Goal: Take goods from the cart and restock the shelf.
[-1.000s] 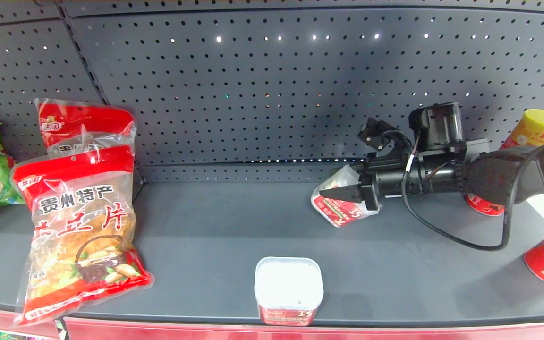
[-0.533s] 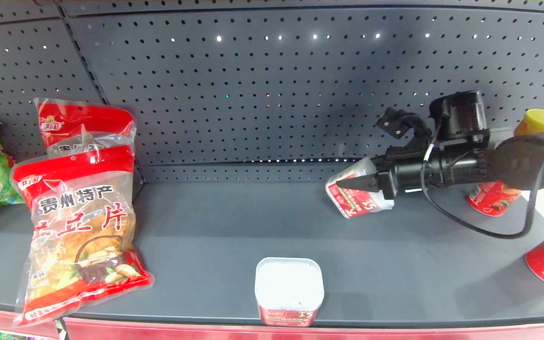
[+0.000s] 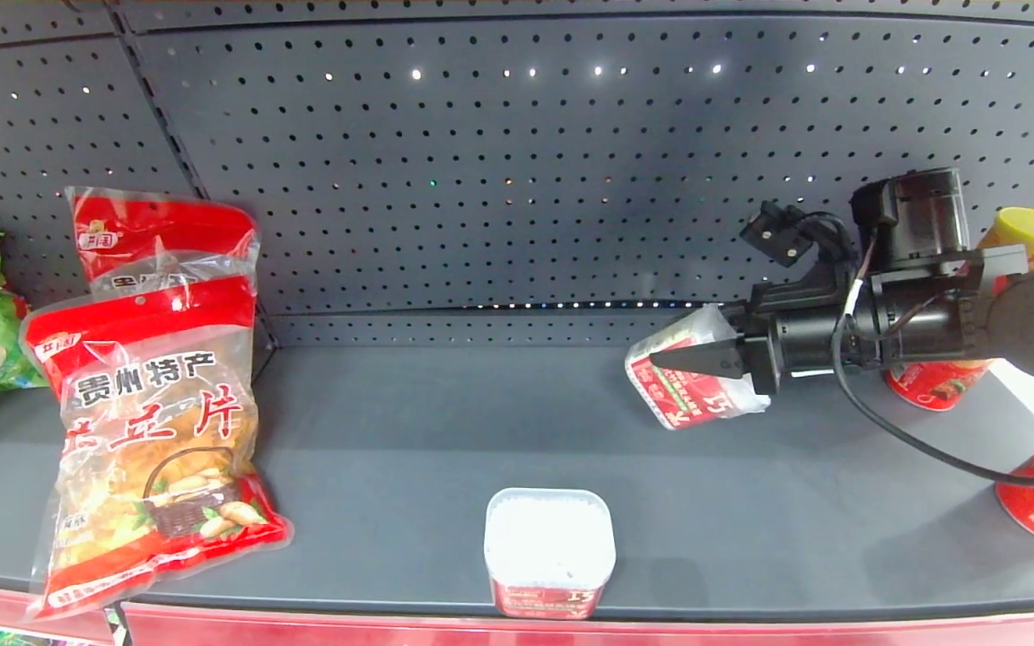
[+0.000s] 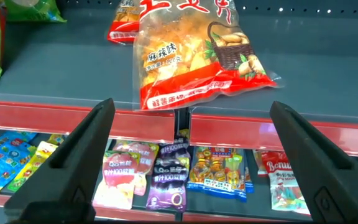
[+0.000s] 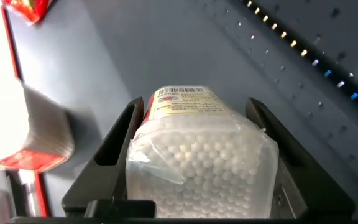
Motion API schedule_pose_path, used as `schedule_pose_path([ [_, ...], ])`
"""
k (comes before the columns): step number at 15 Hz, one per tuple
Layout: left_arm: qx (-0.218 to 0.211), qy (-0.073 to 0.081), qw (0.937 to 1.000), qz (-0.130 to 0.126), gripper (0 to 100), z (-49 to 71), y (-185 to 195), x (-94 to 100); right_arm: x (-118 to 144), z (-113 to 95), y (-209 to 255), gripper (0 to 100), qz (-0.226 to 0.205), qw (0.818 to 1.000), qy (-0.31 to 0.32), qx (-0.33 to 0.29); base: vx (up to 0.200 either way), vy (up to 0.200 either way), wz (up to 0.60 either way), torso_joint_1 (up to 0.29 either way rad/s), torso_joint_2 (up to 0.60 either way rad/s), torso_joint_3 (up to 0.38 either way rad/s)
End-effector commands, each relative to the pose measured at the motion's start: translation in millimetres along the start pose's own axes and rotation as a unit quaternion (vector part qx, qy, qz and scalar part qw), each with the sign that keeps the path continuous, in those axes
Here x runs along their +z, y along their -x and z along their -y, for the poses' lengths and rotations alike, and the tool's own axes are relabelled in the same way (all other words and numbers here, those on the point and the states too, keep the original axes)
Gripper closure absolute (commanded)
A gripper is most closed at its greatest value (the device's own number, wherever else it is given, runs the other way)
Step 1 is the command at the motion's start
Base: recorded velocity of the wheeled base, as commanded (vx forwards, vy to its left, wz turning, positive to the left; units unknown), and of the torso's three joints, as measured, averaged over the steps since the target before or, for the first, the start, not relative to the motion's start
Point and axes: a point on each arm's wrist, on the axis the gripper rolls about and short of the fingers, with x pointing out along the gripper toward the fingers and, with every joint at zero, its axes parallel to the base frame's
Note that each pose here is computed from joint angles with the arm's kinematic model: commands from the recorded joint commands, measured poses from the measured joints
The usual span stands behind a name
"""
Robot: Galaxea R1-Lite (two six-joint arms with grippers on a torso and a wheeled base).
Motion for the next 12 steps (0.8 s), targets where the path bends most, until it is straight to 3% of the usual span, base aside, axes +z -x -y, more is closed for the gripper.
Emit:
schedule_pose_path([
  [1,0.0,0.0,1.0,-0.001,0,0.0,0,0.0,2,-3,6,100,0.006,1.0,0.005,-0.004,0.0,0.0,0.0,0.0,0.0,0.0],
  [12,0.0,0.0,1.0,-0.001,0,0.0,0,0.0,12,8,-21,100,0.013,1.0,0.018,0.007,0.0,0.0,0.0,0.0,0.0,0.0],
])
